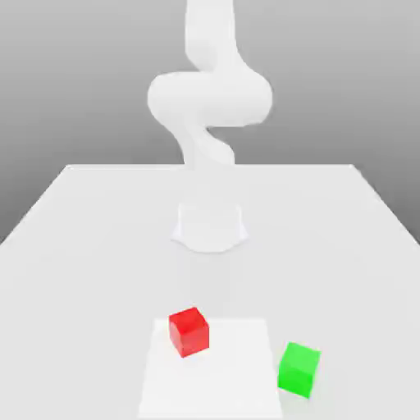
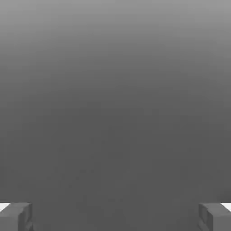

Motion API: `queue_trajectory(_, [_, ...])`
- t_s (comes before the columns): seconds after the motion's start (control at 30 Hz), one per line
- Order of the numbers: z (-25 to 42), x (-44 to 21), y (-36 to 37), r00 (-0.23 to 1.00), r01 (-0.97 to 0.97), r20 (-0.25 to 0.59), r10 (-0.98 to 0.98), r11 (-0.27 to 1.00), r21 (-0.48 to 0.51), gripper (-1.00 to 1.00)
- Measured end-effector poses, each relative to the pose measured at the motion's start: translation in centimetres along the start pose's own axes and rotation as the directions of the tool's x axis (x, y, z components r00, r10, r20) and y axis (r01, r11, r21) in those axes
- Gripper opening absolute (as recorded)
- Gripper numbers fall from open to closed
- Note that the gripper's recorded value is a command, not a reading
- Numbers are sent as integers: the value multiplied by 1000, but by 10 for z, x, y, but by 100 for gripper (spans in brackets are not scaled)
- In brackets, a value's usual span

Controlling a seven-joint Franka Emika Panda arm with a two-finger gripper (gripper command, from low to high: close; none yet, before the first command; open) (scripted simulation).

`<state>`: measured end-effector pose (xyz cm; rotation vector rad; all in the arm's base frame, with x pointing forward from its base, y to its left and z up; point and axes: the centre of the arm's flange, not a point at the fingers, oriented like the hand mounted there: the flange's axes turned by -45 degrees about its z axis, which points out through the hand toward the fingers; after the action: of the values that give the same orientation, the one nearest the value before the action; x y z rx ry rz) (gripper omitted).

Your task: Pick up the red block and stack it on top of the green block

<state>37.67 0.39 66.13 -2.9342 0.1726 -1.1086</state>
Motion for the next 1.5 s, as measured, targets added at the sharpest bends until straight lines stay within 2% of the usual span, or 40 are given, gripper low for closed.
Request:
queue_trajectory(0.23, [168,-72,13,925,-281,213,314,944,-172,0])
queue_trajectory(0.43, [274,-178,41,732,-489,322,600,793,-364,0])
queue_trajectory(0.57, [321,-273,55,517,-593,346,783,619,-515,0])
queue_trajectory(0.63, [332,-299,58,455,-611,340,823,566,-553,0])
queue_trajectory(0.97, [378,-346,60,435,-615,338,834,550,-565,0])
queue_trajectory(1.0, [380,-349,60,436,-614,339,834,550,-566,-100])
queue_trajectory(1.23, [380,-348,60,436,-615,338,834,550,-564,-100])
queue_trajectory(1.5, [346,-314,57,437,-618,336,834,550,-562,-100])
